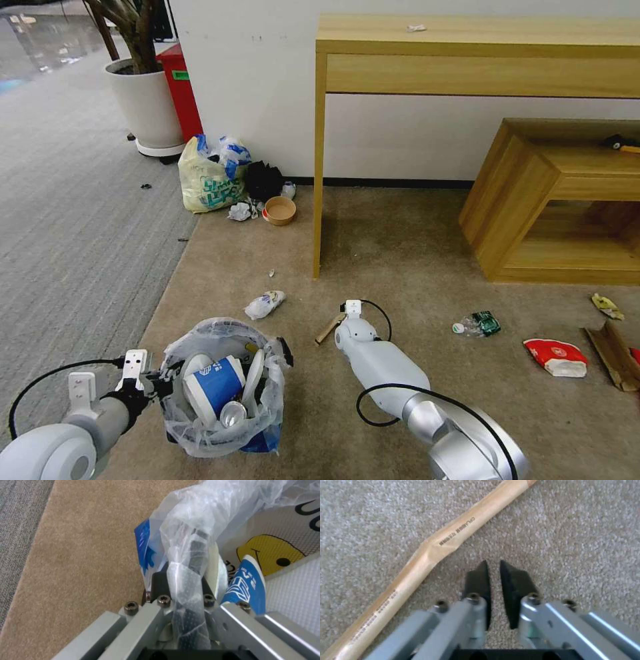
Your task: Pick up the trash bin and place the garbage on the floor into it.
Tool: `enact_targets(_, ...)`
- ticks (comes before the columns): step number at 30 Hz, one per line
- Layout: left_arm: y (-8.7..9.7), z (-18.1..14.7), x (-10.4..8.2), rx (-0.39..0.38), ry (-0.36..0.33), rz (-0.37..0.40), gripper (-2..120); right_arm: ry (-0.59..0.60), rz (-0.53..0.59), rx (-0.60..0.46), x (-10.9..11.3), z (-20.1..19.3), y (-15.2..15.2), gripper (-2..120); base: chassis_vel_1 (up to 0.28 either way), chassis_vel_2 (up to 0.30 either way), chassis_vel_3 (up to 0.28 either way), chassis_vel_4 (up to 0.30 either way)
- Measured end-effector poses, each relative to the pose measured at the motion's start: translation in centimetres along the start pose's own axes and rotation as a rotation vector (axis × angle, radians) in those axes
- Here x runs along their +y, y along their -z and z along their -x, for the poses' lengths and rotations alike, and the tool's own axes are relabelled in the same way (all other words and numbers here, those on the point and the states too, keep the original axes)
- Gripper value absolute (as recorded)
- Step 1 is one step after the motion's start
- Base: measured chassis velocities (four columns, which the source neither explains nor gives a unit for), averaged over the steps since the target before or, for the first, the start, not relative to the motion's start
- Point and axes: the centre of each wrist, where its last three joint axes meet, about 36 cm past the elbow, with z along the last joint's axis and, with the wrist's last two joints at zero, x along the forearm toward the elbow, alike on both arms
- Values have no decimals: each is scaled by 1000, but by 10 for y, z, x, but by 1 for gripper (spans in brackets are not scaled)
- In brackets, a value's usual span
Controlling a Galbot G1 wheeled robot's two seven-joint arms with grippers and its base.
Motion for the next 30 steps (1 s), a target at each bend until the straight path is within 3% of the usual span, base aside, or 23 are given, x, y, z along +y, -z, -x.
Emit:
enact_targets(2,0,0,0,0,0,0,0,1,1,-2,-1,0,0,0,0,0,0,0)
enact_targets(16,-1,3,2,4,1,-3,0,21,3,-43,6,-10,15,2,0,0,0,0)
enact_targets(19,-1,3,2,6,1,-3,0,-9,6,-9,0,-3,14,17,0,0,0,0)
enact_targets(24,-2,4,2,6,1,-4,0,-13,4,-1,-4,1,15,30,0,0,0,0)
enact_targets(30,-3,3,1,8,1,-4,0,48,-4,-61,-2,-1,20,57,0,0,0,0)
